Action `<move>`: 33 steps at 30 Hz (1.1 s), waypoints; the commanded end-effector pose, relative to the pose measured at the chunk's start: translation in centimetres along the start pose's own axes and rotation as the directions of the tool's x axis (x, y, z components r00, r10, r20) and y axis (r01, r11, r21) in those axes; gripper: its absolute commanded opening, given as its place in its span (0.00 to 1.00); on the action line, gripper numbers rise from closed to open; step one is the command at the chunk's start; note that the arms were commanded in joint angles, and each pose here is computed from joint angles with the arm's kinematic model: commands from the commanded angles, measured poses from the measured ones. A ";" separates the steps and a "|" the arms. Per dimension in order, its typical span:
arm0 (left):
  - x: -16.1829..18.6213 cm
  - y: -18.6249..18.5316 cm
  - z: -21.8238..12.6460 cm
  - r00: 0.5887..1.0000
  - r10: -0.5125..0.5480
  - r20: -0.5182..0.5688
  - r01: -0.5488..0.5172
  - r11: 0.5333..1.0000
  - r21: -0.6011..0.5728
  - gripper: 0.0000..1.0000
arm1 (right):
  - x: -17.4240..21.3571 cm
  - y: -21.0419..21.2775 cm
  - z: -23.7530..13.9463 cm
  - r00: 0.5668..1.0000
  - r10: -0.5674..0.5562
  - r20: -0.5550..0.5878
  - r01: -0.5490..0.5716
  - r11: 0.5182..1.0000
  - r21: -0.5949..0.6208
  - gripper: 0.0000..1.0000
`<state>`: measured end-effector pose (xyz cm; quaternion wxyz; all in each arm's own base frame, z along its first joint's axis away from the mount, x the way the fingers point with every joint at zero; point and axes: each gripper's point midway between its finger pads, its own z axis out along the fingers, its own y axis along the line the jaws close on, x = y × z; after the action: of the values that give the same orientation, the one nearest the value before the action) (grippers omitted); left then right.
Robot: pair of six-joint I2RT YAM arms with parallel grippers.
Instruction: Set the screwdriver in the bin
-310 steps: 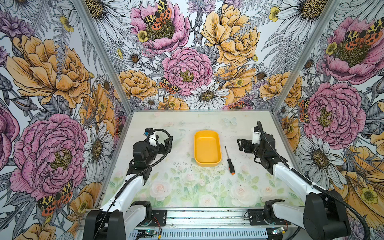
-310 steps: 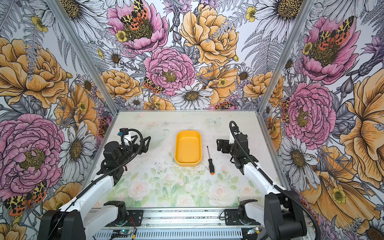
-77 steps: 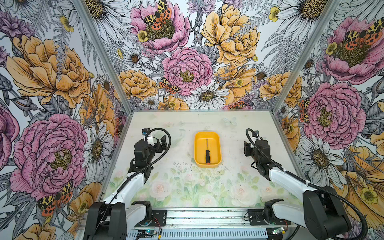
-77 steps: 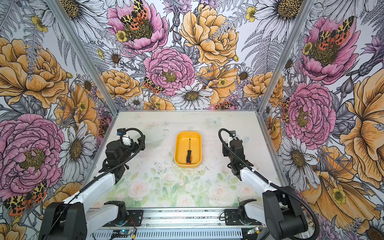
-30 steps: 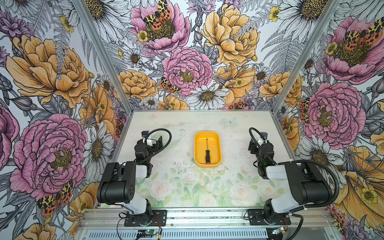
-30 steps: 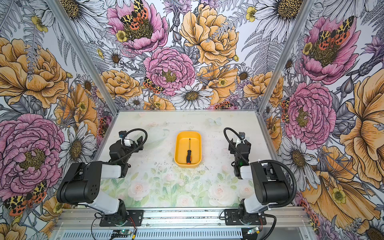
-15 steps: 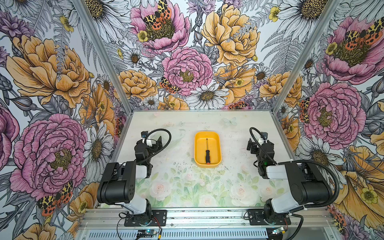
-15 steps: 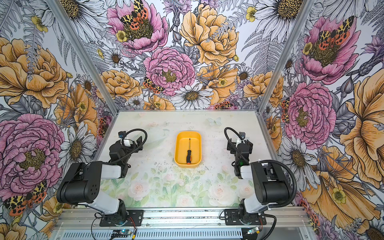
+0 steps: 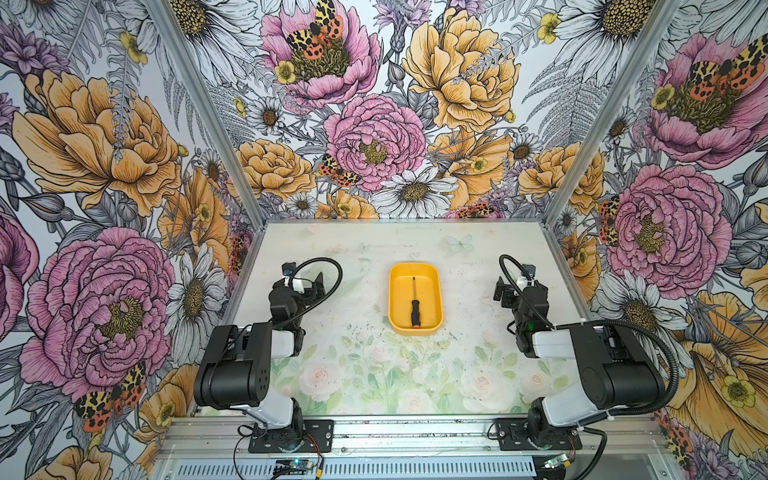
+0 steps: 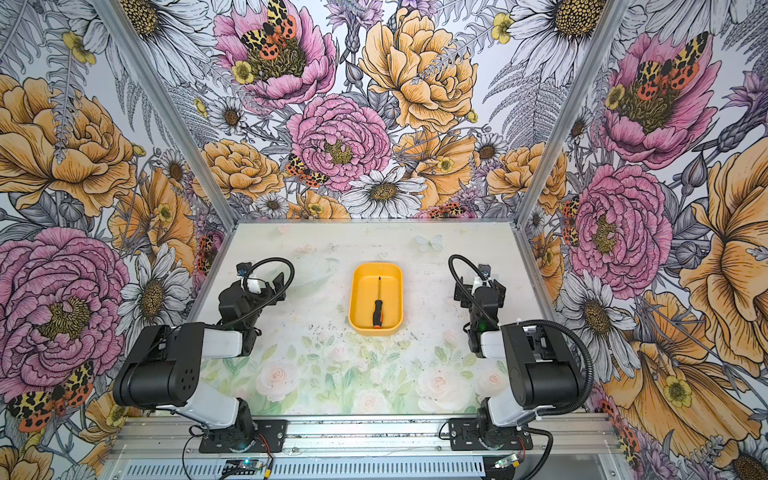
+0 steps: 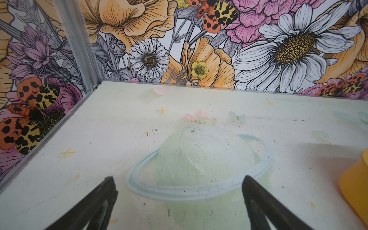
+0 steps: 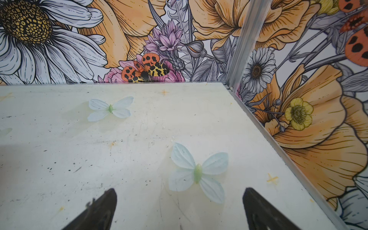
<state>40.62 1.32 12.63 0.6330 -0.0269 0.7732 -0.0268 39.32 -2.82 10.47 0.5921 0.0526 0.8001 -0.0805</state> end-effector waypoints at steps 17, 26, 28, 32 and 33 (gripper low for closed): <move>-0.4 -0.2 -0.1 0.999 0.028 0.020 -0.027 0.999 -0.038 0.99 | -1.0 0.0 0.2 0.999 0.013 0.029 -0.013 1.000 -0.005 1.00; -0.3 -0.3 -0.1 1.000 0.026 0.017 -0.025 0.999 -0.039 0.99 | -1.0 0.0 0.3 1.000 0.013 0.028 -0.013 1.000 -0.005 1.00; -0.3 -0.3 -0.1 1.000 0.027 0.017 -0.026 0.999 -0.039 0.99 | -1.0 0.0 0.3 1.000 0.012 0.028 -0.012 1.000 -0.004 1.00; -0.3 -0.2 -0.1 1.000 0.025 0.017 -0.024 0.999 -0.040 0.99 | -1.0 0.0 0.3 1.000 0.014 0.026 -0.014 1.000 -0.005 0.99; -0.3 -0.2 -0.1 1.000 0.024 0.016 -0.024 0.999 -0.039 0.99 | -1.0 0.0 0.3 1.000 0.013 0.026 -0.013 1.000 -0.005 0.99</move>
<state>40.64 1.02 12.59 0.6328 -0.0304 0.7736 -0.0117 39.32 -2.84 10.47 0.5921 0.0528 0.8001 -0.0806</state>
